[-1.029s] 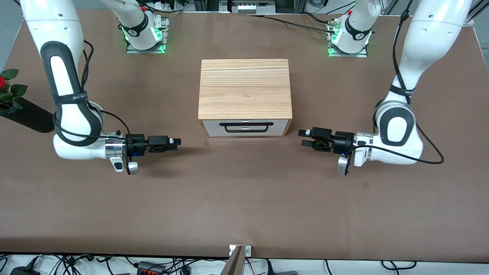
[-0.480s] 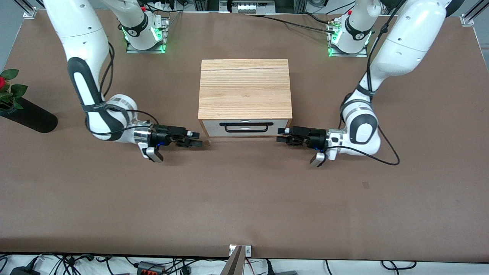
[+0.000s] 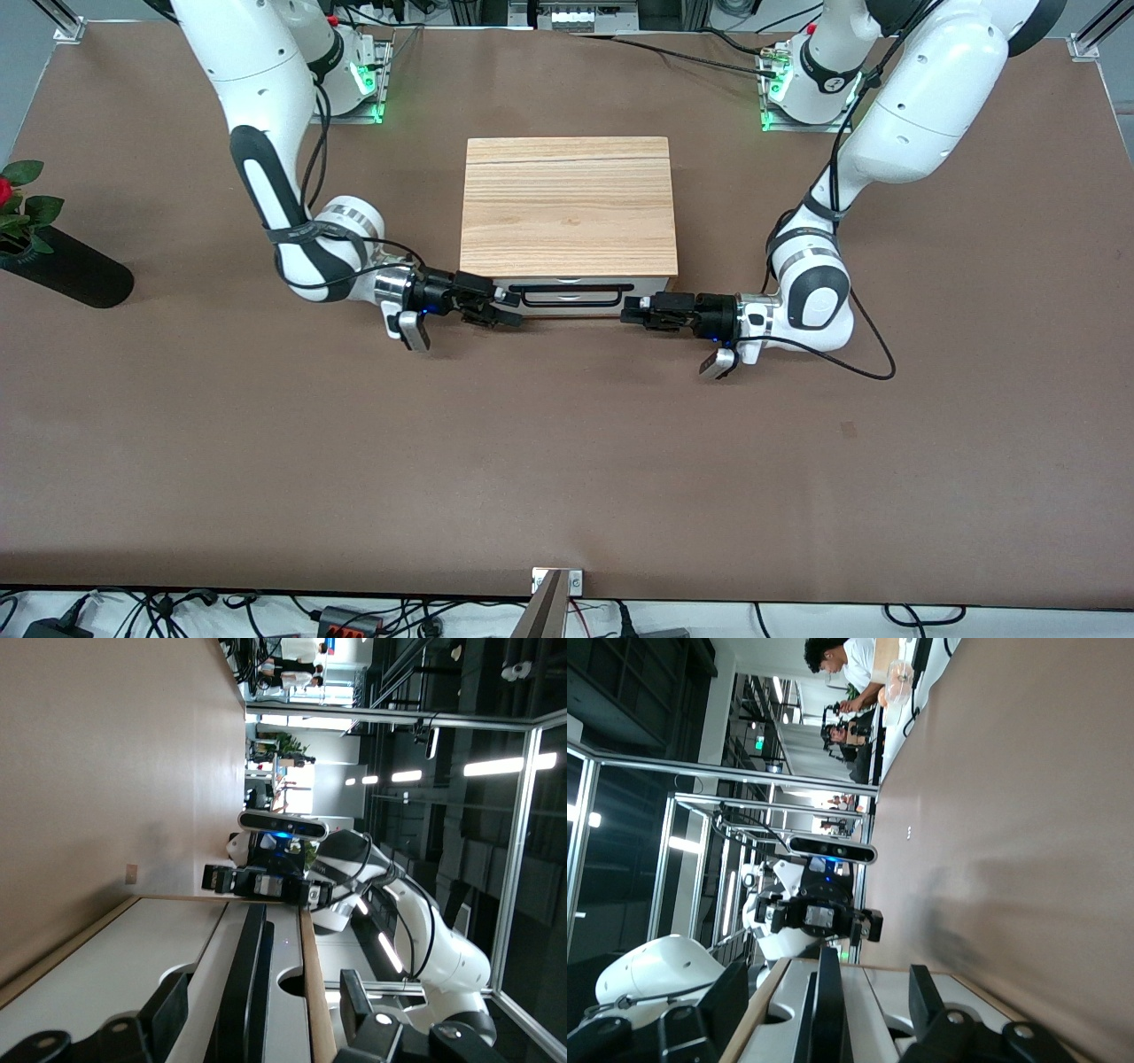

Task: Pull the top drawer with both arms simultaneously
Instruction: 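Move both open grippers inward onto the black handle's two ends, then close both grippers on the black handle ends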

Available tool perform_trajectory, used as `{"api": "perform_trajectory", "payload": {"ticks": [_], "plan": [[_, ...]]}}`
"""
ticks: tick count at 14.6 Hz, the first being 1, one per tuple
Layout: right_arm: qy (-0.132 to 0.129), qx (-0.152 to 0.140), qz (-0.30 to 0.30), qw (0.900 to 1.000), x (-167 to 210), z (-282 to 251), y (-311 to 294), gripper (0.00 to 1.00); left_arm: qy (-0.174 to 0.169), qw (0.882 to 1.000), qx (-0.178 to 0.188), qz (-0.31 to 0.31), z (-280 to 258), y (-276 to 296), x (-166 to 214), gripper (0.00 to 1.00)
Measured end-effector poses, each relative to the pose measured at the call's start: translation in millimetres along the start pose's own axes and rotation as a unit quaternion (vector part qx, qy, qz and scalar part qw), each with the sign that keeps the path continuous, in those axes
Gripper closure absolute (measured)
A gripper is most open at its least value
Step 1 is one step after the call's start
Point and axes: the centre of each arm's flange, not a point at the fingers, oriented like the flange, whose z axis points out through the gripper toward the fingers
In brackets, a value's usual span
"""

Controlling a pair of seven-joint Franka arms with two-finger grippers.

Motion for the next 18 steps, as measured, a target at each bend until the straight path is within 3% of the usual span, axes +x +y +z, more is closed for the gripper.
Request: {"api": "perform_trajectory", "payload": {"ticks": [3, 4, 6, 11, 12, 13, 14, 15, 18], "plan": [[0.0, -0.001, -0.001, 1.0, -0.2, 0.5, -0.2, 0.22, 0.003, 1.0, -0.018, -0.02, 15.8, -14.1, -9.6, 0.33], [0.0, -0.002, -0.001, 1.0, -0.4, 1.1, -0.3, 0.26, 0.003, 1.0, -0.02, -0.024, 18.7, -17.1, -12.1, 0.33], [-0.003, -0.001, -0.002, 1.0, -1.9, 4.8, -1.7, 0.44, 0.002, 0.999, -0.023, -0.029, 21.7, -20.4, -15.3, 0.44], [-0.007, -0.002, 0.004, 1.0, -3.9, 9.0, -3.3, 0.51, 0.003, 0.999, -0.025, -0.032, 21.9, -20.8, -16.8, 0.59], [-0.009, -0.003, 0.014, 1.0, -4.0, 8.9, -3.3, 0.57, 0.003, 0.999, -0.026, -0.032, 21.7, -20.7, -16.7, 0.59], [-0.015, -0.005, 0.019, 1.0, -3.6, 9.0, -3.8, 0.57, 0.003, 0.999, -0.026, -0.032, 21.5, -20.7, -16.6, 0.63], [-0.033, -0.011, 0.025, 0.999, -2.9, 9.1, -4.9, 0.61, 0.003, 0.999, -0.026, -0.032, 21.4, -20.6, -16.5, 0.63], [-0.057, -0.02, 0.039, 0.997, -1.9, 9.5, -6.6, 0.62, 0.004, 0.999, -0.026, -0.032, 21.3, -20.6, -16.4, 0.7], [-0.094, -0.033, 0.083, 0.992, 4.8, 11.7, -15.1, 0.63, 0.005, 0.999, -0.027, -0.033, 21.3, -20.3, -16.1, 0.72]]}}
